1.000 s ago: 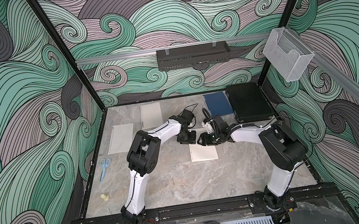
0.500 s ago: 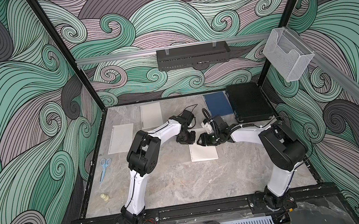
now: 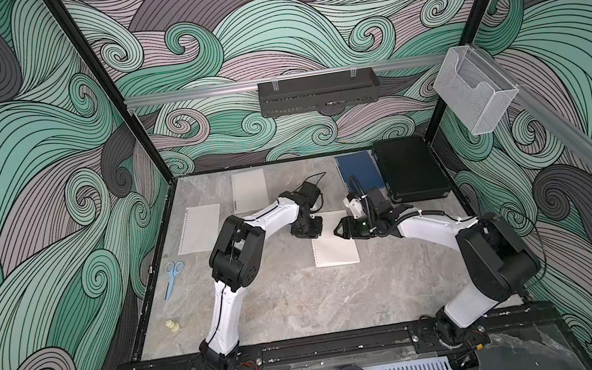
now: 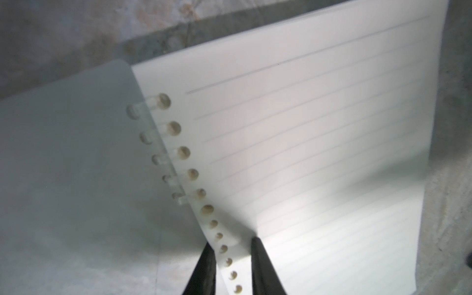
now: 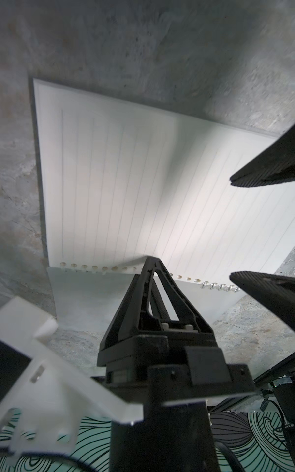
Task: Tear off pages from different notebooks
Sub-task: Tear off the paper from the notebook.
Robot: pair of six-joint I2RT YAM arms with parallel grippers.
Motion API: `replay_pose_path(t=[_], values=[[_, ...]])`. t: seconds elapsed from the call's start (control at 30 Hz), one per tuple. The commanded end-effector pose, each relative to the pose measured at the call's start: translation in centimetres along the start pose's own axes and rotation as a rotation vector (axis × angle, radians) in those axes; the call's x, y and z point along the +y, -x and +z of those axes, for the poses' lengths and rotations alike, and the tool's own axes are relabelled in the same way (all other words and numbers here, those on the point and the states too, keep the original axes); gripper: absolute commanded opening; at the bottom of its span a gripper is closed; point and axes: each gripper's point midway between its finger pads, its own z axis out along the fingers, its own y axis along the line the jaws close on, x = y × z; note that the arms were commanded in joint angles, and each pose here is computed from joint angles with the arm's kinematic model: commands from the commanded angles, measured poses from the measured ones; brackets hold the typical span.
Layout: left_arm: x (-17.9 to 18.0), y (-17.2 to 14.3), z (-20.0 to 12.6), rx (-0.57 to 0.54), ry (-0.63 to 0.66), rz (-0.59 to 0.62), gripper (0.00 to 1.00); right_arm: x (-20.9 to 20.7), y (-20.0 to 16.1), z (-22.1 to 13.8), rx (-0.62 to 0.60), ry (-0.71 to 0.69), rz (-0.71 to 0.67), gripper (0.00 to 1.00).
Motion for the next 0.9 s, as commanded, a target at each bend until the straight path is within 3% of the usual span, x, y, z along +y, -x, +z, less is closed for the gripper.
replay_pose_path(t=[0.0,0.4,0.87], values=[[4.4,-6.3,5.1,0.240,0.176,0.002,0.21,-0.8,-1.5,-1.0,0.047,-0.012,0.018,0.55],[4.6,-6.4,5.4,0.251,0.174,0.003,0.16,-1.2,-6.0,-1.4,0.137,0.065,0.120,0.61],[4.7,-6.7,5.6,0.265,0.172,0.006,0.13,-0.9,-6.5,-0.7,0.151,0.111,0.169,0.62]])
